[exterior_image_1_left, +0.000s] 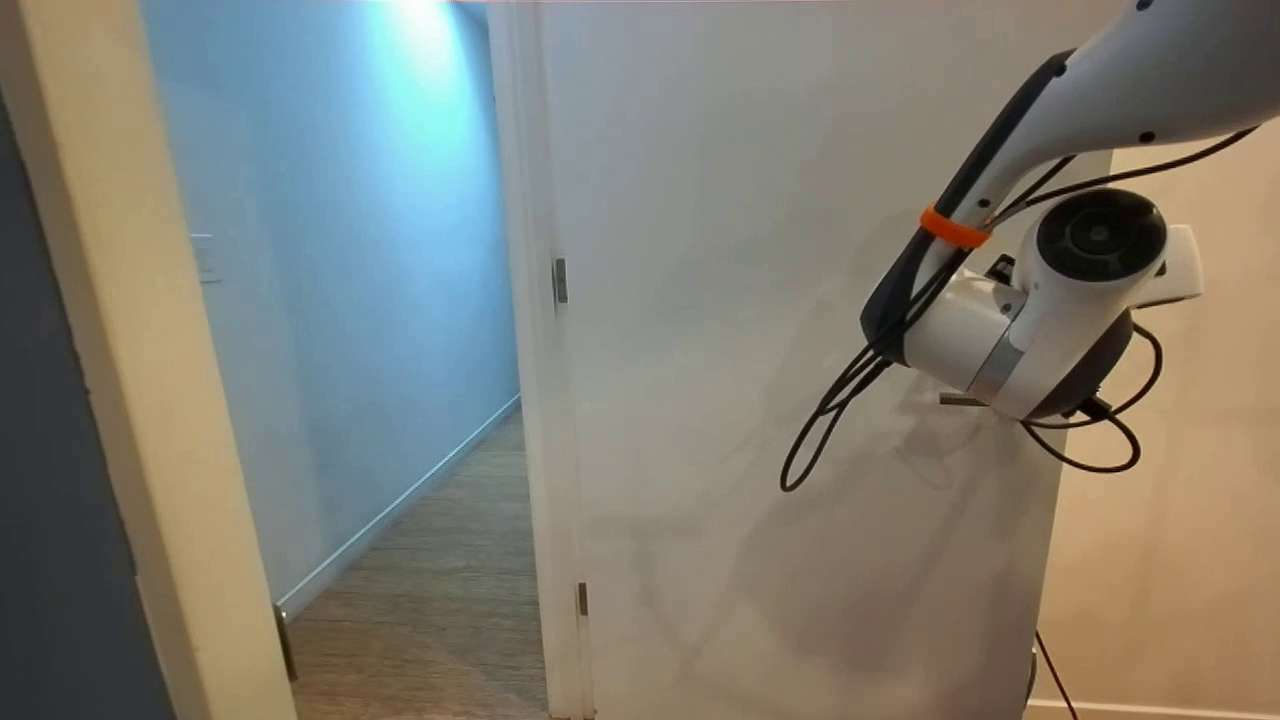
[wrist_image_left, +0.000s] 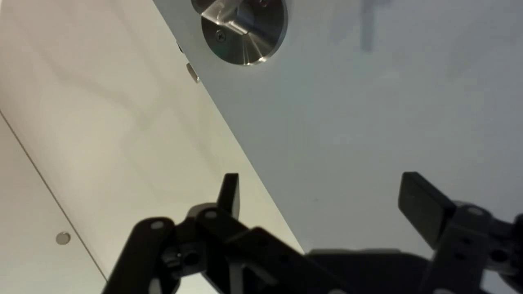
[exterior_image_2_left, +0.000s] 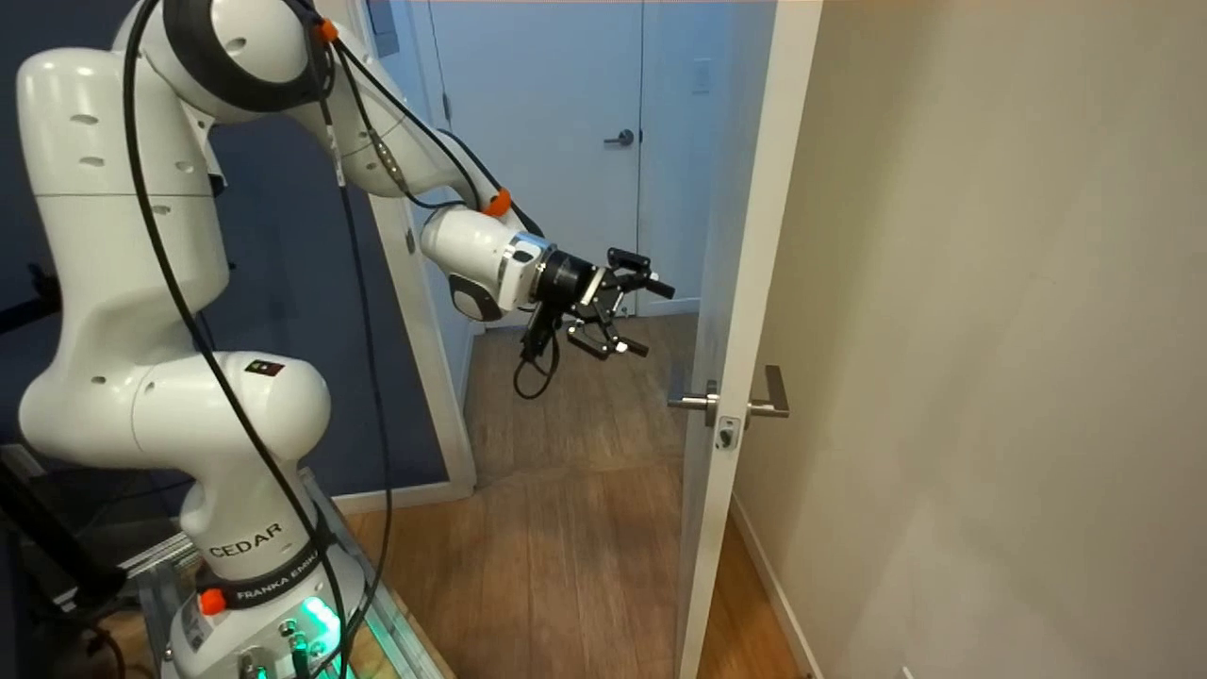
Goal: Open the door
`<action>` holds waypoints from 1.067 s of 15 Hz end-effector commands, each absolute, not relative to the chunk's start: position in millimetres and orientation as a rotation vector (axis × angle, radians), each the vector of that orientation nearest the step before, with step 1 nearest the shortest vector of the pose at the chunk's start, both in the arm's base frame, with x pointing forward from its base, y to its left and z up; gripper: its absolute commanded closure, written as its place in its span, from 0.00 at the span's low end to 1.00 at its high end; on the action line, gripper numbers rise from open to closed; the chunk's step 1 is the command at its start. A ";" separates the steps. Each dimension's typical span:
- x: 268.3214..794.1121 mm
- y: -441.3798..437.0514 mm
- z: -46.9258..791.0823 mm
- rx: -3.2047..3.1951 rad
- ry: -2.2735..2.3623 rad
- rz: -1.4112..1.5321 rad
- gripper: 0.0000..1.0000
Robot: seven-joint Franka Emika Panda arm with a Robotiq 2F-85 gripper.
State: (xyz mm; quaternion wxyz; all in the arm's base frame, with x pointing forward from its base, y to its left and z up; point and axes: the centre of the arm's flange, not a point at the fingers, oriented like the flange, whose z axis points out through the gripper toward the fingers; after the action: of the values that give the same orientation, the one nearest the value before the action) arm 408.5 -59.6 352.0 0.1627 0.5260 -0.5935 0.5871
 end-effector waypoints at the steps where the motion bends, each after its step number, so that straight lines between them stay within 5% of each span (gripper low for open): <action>1: 415.3 -98.6 366.8 1.507 -1.705 1.682 0.00; 16: 428.6 -169.3 376.0 1.691 -1.459 1.804 0.00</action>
State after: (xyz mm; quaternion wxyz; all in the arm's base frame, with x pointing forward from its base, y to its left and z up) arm 433.1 -150.2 371.0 0.1396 0.5784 -0.5205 0.6124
